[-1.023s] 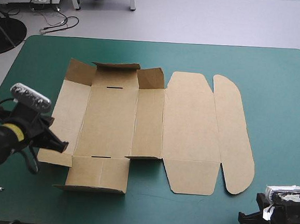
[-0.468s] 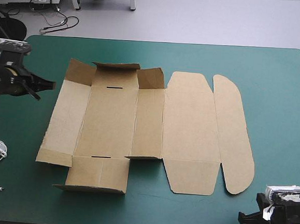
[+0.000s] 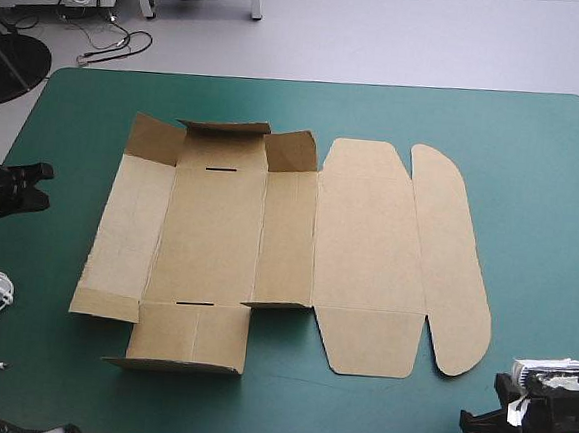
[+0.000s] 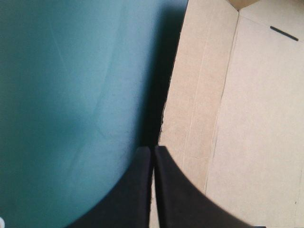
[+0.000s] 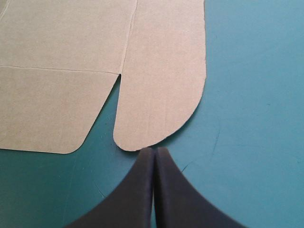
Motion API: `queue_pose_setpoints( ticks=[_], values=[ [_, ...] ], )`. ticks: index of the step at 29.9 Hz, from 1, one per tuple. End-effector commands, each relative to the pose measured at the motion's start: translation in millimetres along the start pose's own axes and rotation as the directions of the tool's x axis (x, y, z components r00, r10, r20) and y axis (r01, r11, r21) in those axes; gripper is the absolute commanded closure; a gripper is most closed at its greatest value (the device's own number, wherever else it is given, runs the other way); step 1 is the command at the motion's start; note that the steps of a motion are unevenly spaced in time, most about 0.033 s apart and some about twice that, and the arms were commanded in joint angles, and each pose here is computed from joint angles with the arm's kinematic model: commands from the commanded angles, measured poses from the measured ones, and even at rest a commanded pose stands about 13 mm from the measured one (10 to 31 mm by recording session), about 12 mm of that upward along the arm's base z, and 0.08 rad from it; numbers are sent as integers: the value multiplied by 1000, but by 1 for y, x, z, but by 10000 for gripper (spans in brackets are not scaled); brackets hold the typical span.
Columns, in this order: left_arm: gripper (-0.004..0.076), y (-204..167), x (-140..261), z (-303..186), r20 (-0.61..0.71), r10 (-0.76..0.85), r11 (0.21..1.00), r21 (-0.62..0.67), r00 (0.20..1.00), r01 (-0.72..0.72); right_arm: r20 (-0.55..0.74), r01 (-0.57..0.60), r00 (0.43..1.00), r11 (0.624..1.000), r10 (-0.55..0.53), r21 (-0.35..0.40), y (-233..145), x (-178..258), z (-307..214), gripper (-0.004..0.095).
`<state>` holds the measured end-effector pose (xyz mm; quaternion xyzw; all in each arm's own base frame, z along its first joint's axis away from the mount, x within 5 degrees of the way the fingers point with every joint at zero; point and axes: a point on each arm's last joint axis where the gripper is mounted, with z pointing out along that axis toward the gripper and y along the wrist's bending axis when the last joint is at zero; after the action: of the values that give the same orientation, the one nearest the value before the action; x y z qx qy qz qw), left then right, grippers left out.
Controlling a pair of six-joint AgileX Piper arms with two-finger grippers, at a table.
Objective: Fold the box
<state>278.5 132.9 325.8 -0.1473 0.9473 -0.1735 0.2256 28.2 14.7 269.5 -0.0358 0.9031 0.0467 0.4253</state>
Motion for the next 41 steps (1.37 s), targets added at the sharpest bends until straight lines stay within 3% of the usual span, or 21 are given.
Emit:
queue_pose_setpoints(
  ticks=[1, 6, 9, 12, 17, 19, 27, 34, 41],
  values=[
    [708, -10, 0, -6, -19, 4, 998, 70, 1000, -3, 63, -2, 998, 1000, 3, -2, 0, -11, -3, 928],
    [699, -2, -1, 2, -53, 2, 999, 45, 999, 0, 63, -2, 998, 1000, 3, -2, 0, -11, -3, 928],
    [645, -2, -1, 3, -55, 3, 999, 46, 998, 0, 63, -2, 998, 1000, 3, -2, 0, -11, -3, 928],
    [535, -7, -1, 6, -65, 20, 999, 45, 998, -17, 63, -2, 998, 1000, 3, -2, 0, -11, -3, 928],
    [264, -18, 1, 18, -132, 102, 995, 4, 986, -102, 63, -3, 998, 1000, 3, -2, 0, -11, -3, 928],
    [210, -25, 1, 28, -162, 119, 993, 13, 979, -119, 63, -3, 998, 1000, 3, -2, 0, -11, -3, 928],
    [223, -36, 0, 63, -259, 139, 990, 52, 956, -130, 63, -3, 998, 1000, 3, -2, 0, -11, -3, 928],
    [297, -28, 14, 80, -332, 117, 993, 70, 936, -99, 63, -3, 998, 1000, 3, -2, 0, -11, -3, 928],
    [361, -35, 35, 98, -350, 126, 967, 251, 928, -36, 63, -3, 998, 1000, 3, -2, 0, -11, -3, 928]
  ],
)
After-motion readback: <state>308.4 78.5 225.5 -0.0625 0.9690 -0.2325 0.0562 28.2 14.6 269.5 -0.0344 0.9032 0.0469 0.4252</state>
